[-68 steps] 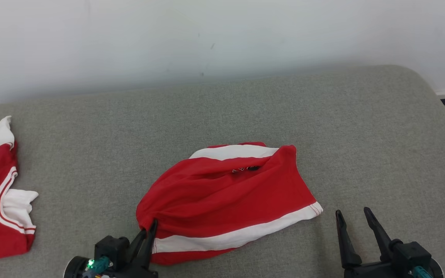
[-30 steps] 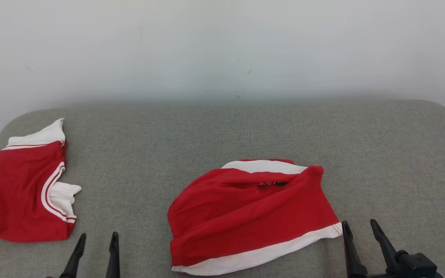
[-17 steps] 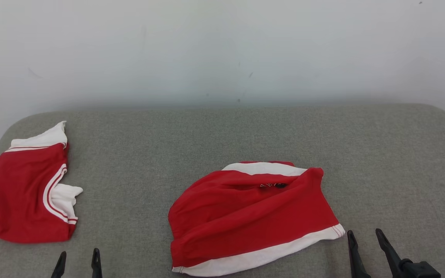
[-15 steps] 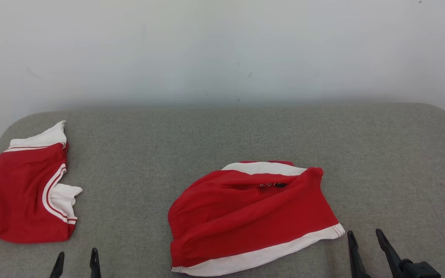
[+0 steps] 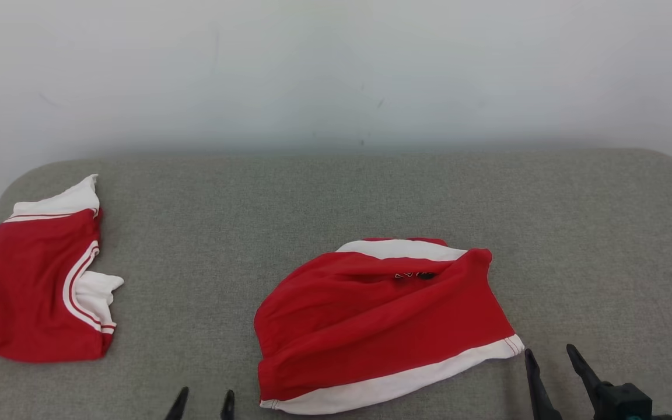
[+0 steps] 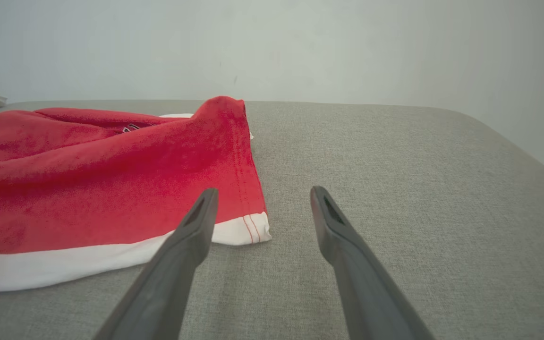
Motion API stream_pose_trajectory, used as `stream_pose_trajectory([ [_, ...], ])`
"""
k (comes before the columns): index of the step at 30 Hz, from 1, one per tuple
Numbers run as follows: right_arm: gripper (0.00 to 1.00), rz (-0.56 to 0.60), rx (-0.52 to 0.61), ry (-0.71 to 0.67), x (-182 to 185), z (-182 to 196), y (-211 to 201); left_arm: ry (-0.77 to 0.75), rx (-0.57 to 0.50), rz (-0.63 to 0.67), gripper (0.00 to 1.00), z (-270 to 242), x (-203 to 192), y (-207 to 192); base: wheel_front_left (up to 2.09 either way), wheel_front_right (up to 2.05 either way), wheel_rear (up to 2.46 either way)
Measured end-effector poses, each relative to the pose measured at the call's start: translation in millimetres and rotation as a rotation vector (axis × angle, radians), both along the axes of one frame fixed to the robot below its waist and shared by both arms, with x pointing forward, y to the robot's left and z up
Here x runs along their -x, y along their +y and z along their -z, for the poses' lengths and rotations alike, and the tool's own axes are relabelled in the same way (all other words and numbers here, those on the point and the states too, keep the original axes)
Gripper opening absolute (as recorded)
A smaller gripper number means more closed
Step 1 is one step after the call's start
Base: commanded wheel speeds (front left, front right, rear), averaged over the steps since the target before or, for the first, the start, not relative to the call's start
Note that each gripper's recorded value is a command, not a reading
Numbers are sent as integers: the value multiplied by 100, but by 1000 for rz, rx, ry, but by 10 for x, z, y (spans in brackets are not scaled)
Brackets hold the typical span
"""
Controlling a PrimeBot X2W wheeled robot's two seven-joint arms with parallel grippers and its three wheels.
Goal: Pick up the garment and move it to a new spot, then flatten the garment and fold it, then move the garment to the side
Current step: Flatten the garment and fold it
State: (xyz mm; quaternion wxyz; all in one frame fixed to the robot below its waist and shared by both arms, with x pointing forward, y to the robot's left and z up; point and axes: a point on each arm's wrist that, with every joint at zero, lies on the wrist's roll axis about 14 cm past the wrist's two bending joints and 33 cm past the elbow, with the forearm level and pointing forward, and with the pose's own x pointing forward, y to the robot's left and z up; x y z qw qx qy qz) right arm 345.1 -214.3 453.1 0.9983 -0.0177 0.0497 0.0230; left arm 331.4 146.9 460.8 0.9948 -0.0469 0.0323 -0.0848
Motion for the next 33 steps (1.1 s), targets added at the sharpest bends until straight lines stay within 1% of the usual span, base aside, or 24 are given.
stream_pose_trajectory([
  [6, 100, -11, 36, 77, -104, 197, -82, 109, 24, 112, 100, 308, 56, -354, 0, 0, 0],
  [13, 100, -20, 44, 149, -231, 379, -89, 175, 34, 158, 100, 482, -46, -503, 0, 0, 0],
  [19, 100, -33, 48, 183, -380, 464, -59, 209, 6, 212, 100, 580, -164, -583, 0, 0, 0],
  [23, 100, -56, 52, 221, -418, 574, 6, 227, -5, 247, 100, 632, -212, -650, 0, 0, 0],
  [24, 69, -60, 51, 228, -429, 595, 19, 240, -6, 259, 60, 666, -201, -672, 0, 0, 0],
  [25, 31, -63, 50, 234, -439, 613, 31, 250, -1, 268, 11, 691, -192, -700, 0, 0, 0],
  [26, 4, -63, 47, 238, -451, 626, 36, 260, 1, 274, 0, 716, -185, -717, 0, 0, 0],
  [27, 0, -63, 44, 243, -460, 639, 41, 270, 2, 278, 0, 742, -176, -722, 0, 0, 0],
  [32, 0, -66, 25, 231, -491, 609, 85, 257, 17, 270, 0, 695, -224, -707, 0, 0, 0],
  [33, 0, -61, 10, 208, -491, 550, 89, 236, 30, 265, 0, 629, -231, -707, 0, 0, 0],
])
